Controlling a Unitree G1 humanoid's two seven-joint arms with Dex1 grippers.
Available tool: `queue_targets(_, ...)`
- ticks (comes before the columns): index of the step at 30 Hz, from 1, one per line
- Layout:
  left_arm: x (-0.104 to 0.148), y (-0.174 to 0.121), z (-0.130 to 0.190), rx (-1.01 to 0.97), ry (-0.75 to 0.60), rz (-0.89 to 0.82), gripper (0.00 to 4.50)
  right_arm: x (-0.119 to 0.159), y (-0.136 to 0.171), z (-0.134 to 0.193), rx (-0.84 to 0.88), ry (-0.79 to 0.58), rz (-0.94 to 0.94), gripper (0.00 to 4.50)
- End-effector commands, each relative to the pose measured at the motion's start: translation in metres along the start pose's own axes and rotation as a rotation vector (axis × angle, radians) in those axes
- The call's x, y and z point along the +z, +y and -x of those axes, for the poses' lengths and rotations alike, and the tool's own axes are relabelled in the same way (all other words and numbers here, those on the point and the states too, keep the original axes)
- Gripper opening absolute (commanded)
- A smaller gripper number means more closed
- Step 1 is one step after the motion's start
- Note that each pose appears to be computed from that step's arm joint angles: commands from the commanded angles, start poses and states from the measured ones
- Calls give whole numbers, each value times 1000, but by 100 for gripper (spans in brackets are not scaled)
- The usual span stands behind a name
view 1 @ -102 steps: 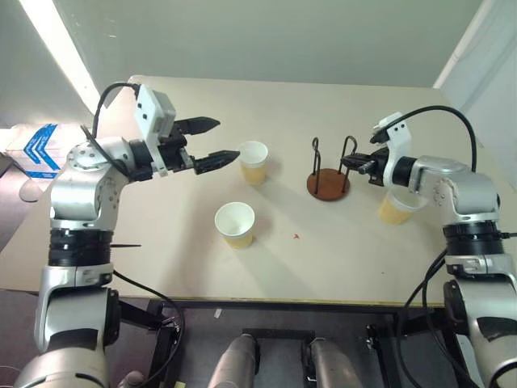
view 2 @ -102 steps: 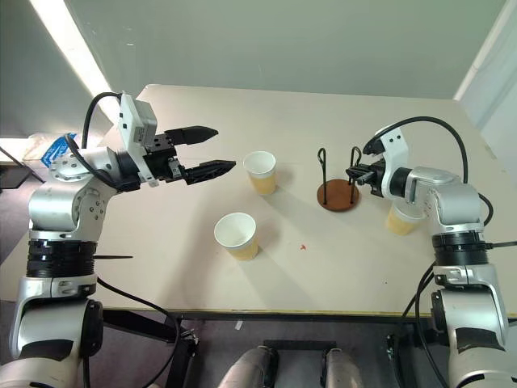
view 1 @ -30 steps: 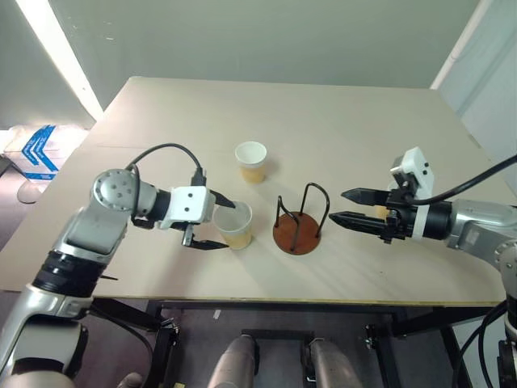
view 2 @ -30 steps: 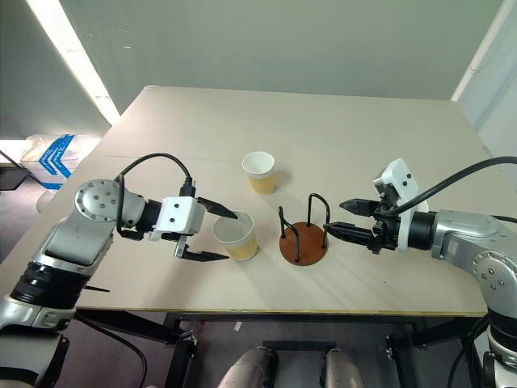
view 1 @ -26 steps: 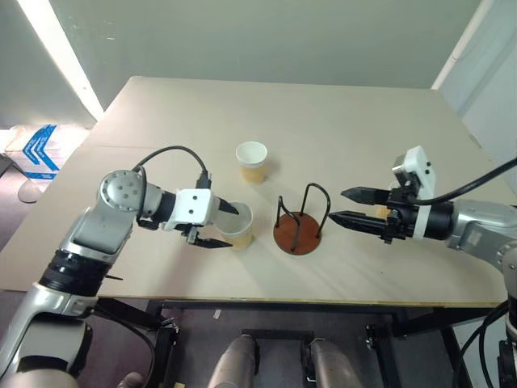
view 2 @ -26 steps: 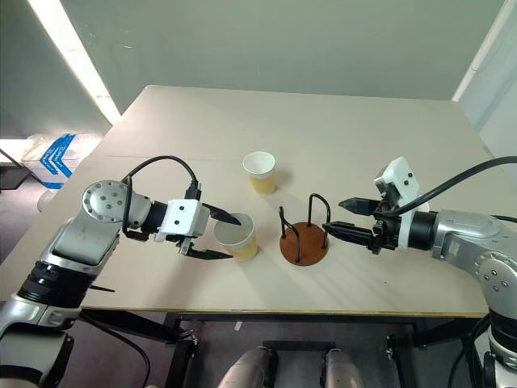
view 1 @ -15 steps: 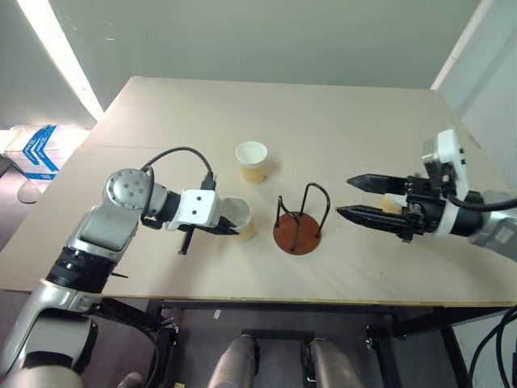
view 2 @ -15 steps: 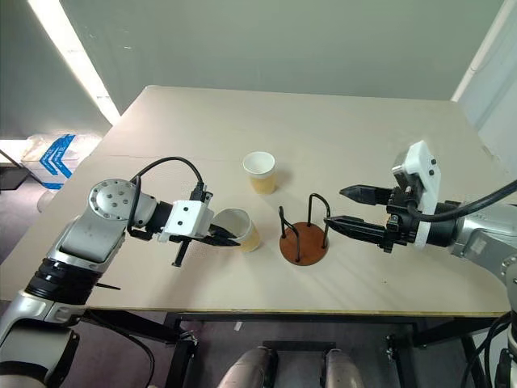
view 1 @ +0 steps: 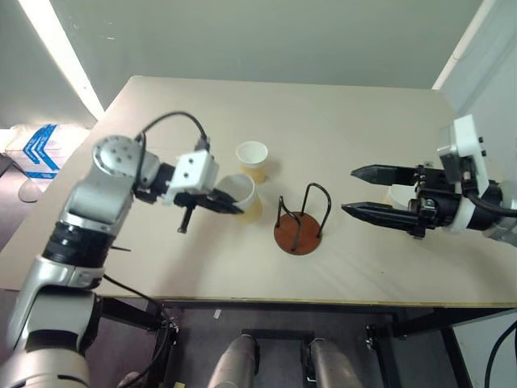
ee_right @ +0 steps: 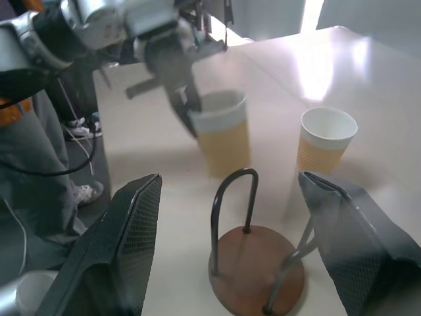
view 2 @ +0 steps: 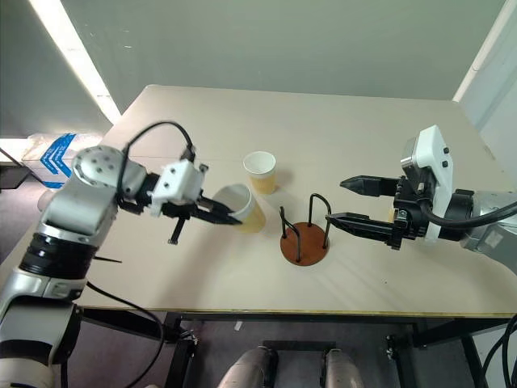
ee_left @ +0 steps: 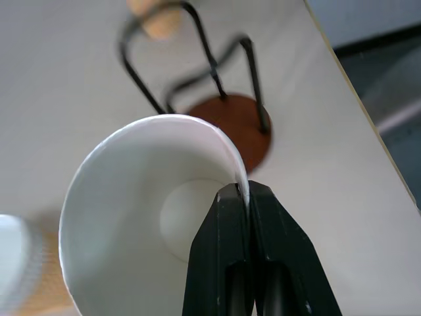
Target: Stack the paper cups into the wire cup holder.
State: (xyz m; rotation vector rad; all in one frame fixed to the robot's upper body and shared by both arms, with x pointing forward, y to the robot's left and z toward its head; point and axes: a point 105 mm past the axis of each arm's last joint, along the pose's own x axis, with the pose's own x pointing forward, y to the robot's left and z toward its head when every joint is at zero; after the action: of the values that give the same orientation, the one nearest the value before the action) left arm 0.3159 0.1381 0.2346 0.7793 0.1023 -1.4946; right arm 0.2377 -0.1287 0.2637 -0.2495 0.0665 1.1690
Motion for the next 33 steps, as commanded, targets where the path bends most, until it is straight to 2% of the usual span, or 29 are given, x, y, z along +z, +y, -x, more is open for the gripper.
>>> queue_targets(1,29,8,15,0,-92,-16,3,13,10,4,31,-24,69,352)
queue_targets(7,64,12,11,-80,-191,-70,3,13,17,5,46,-17,60,352)
queue_targets(19,88,22,-33,-253,-223,-200,3,15,20,12,-31,-17,66,352)
queue_targets(28,94,24,-58,-336,-218,-271,3,18,25,16,-83,-15,69,352)
queue_targets(33,84,20,-69,-380,-162,-308,3,17,25,20,-121,-18,66,352)
